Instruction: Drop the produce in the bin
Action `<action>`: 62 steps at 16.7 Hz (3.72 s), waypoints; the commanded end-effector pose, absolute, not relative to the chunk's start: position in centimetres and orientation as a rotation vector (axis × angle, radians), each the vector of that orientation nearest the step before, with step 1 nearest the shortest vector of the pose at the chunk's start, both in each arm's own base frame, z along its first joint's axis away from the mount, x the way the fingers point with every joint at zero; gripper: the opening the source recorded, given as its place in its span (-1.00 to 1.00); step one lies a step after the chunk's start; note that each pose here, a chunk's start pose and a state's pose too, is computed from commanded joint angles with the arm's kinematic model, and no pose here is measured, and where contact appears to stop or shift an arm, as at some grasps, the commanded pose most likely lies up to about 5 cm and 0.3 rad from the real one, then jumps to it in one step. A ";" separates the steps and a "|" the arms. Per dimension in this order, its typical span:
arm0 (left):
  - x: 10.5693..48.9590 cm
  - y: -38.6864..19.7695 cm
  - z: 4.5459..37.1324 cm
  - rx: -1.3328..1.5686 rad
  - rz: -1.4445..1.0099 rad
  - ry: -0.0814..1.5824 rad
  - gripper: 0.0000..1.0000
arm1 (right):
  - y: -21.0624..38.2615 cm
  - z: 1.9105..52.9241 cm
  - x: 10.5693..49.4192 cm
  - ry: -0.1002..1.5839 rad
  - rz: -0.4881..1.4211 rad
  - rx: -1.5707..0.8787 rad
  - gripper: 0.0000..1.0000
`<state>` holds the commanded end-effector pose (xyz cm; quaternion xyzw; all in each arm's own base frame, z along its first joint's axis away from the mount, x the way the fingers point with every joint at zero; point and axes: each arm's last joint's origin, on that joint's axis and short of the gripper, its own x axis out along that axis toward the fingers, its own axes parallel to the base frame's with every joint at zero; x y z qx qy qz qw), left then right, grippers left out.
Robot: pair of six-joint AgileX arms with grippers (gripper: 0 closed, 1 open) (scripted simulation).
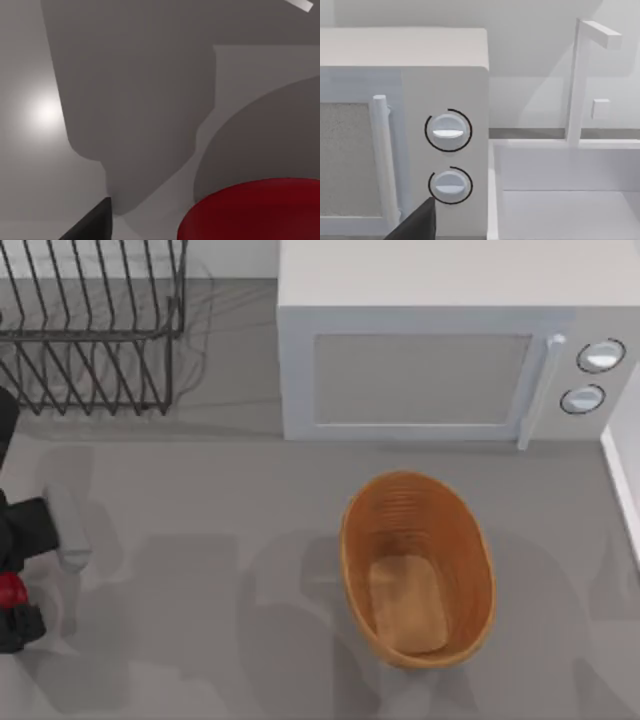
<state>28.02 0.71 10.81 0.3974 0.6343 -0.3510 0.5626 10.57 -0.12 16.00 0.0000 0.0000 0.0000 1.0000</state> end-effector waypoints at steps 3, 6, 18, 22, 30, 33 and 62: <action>28.0 0.7 10.8 0.936 -0.827 1.493 0.70 | -0.1 16.0 10.6 0.000 0.000 0.000 1.00; 28.0 0.7 10.8 0.936 -0.827 1.493 0.25 | -0.1 16.0 10.6 0.000 0.000 0.000 1.00; 28.0 0.7 10.8 0.936 -0.827 1.493 -1.00 | -0.1 16.0 10.6 0.000 0.000 0.000 1.00; 28.0 0.7 10.8 0.936 -0.827 1.493 -1.00 | -0.1 16.0 10.6 0.000 0.000 0.000 1.00; 29.3 0.7 16.9 0.924 -0.824 1.488 -1.00 | -0.1 16.0 10.6 0.000 0.000 0.000 1.00; 28.8 0.6 21.5 0.921 -0.844 1.509 -1.00 | -0.1 16.0 10.6 0.000 0.000 0.000 1.00; 27.3 -18.9 21.5 0.344 0.340 1.840 -1.00 | -0.1 16.0 10.6 0.000 0.000 0.000 1.00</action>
